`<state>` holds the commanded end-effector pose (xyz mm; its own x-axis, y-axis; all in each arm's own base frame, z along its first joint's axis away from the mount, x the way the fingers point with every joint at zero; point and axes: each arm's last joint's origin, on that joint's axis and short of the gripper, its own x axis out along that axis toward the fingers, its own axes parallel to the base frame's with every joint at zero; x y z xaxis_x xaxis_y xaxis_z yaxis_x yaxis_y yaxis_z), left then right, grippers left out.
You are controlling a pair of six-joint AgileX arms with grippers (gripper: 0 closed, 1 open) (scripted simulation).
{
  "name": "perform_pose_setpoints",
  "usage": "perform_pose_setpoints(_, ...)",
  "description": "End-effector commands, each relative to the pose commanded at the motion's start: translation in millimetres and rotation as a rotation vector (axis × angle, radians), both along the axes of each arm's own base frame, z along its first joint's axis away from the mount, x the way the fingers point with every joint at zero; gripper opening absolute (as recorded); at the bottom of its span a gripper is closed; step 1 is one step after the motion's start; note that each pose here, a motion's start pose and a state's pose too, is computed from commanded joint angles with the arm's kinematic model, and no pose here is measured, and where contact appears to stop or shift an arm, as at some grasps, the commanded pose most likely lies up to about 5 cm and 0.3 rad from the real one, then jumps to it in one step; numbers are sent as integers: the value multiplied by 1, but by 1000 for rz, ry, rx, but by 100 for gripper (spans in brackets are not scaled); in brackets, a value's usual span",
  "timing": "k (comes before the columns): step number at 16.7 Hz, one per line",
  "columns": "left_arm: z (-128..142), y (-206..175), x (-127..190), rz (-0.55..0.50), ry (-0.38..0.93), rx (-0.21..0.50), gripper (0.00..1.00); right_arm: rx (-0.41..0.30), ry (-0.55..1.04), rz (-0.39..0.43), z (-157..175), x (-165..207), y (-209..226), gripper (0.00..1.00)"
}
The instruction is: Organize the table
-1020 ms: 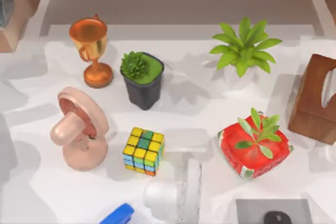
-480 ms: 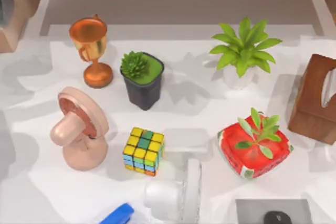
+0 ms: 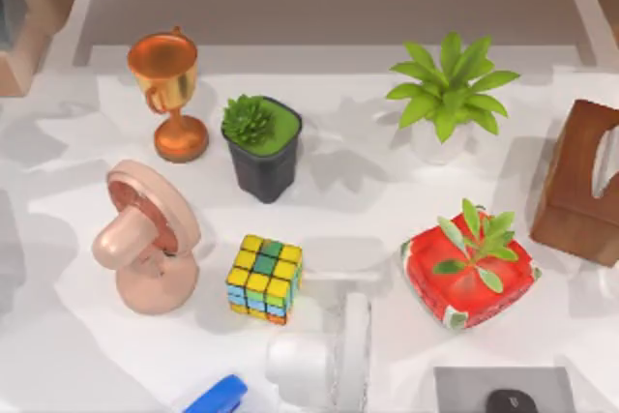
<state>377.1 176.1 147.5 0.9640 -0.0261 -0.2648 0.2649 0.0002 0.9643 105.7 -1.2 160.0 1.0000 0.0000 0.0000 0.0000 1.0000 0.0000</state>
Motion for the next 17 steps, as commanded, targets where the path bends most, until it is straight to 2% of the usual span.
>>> perform_pose_setpoints(3,0,0,0,0,0,0,0,0,0,0,0,0,0,100)
perform_pose_setpoints(16,0,0,0,0,0,0,98,0,0,0,0,0,0,100)
perform_pose_setpoints(17,0,0,0,0,0,0,100,0,0,0,0,0,0,100)
